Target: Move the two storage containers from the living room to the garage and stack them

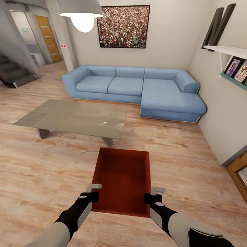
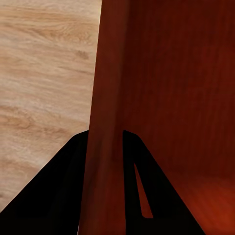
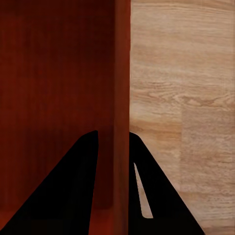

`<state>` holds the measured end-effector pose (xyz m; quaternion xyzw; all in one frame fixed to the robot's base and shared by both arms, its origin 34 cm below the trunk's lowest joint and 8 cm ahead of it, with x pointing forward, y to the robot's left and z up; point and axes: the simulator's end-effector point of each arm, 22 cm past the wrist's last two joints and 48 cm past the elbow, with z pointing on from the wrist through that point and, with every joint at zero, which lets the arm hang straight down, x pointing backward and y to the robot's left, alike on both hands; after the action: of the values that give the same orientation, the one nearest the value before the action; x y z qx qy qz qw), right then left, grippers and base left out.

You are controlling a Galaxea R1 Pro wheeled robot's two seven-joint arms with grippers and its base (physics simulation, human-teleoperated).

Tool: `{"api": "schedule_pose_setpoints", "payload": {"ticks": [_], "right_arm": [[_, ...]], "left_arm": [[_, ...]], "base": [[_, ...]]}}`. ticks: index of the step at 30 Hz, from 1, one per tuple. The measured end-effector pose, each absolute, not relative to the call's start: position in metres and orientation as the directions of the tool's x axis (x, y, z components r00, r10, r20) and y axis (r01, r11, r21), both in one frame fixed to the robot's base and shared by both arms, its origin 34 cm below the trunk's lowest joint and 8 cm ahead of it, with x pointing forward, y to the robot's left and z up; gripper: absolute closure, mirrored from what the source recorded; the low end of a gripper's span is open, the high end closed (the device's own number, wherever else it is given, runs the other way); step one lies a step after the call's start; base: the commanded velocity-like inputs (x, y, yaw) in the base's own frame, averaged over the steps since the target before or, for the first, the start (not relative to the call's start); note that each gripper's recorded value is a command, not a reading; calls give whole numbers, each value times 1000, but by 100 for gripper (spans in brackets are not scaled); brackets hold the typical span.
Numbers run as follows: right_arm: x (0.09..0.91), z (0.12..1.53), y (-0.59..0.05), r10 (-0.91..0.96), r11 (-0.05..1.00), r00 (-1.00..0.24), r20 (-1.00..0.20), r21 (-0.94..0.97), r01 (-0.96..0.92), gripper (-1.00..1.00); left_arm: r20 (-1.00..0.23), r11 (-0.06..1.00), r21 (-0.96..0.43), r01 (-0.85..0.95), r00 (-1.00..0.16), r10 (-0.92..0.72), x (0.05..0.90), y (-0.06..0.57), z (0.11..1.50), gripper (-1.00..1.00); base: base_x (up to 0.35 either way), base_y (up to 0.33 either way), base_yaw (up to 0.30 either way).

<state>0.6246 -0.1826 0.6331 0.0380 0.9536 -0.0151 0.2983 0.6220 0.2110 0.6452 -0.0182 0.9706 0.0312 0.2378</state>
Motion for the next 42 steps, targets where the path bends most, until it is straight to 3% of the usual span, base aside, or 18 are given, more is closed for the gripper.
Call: {"api": "schedule_pose_setpoints", "payload": {"ticks": [35,42], "right_arm": [[637,653,-183,63,997,-796,-603,-3,82,100],[638,654,-183,62,997,-795,-603,-4,81,100]], "left_arm": [[-498,997,50,-52,-867,-21,634,211,665,100],[-498,997,49,-54,-867,-22,634,210,666,100]], "base": [[0,0,210],[0,0,60]]}}
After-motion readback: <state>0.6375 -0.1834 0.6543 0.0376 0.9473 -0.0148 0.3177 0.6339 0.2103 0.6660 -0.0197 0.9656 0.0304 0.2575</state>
